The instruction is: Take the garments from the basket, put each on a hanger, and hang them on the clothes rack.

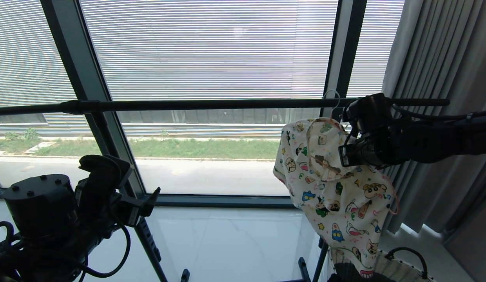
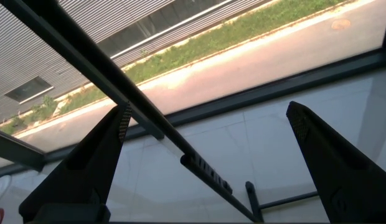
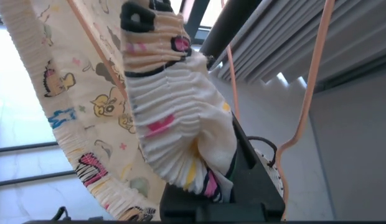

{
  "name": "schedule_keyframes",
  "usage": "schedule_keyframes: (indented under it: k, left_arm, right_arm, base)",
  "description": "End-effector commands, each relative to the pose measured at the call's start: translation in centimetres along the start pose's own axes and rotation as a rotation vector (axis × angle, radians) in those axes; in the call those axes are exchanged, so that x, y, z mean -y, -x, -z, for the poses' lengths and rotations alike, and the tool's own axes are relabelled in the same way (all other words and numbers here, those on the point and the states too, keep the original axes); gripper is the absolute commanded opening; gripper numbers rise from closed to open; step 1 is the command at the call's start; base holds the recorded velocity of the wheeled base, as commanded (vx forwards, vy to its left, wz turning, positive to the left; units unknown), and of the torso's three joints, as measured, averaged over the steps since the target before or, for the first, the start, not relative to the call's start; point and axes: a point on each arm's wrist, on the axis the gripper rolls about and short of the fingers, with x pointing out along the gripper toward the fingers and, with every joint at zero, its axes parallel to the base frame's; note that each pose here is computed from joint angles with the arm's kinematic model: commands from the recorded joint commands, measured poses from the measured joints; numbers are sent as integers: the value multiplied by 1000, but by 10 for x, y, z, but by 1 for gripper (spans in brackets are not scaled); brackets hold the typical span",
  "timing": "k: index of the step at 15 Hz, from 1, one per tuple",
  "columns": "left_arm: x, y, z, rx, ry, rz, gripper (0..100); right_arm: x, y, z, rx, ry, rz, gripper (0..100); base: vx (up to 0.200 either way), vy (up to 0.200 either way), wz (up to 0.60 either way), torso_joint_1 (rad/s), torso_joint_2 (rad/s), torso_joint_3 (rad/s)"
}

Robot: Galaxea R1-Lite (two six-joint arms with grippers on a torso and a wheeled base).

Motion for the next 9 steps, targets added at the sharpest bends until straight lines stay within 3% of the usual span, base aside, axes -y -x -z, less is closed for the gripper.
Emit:
schedule_keyframes:
  k: [1, 3, 4, 6, 9]
  left_arm:
    - [0, 0, 0, -1, 0, 1, 100]
    - [0, 0, 0, -1, 1, 0, 100]
    - [0, 0, 0, -1, 0, 1, 100]
    - [0, -1, 0, -1, 1, 0, 100]
    - [-1, -1, 0, -3, 1, -6, 100]
  right_arm:
    - [-3, -3, 0, -5, 5, 0, 0]
    - [-2, -2, 2, -24, 13, 2, 0]
    - [-2, 1, 1, -25, 8, -1, 100]
    - [3, 13, -2, -13, 0, -4, 100]
    - [25, 59, -4, -10, 15, -11, 100]
  base:
    - [0, 0, 0, 0, 0, 0]
    - [0, 0, 0, 0, 0, 0]
    - [0, 0, 0, 0, 0, 0]
    - [0, 0, 0, 0, 0, 0]
    - [0, 0, 0, 0, 0, 0]
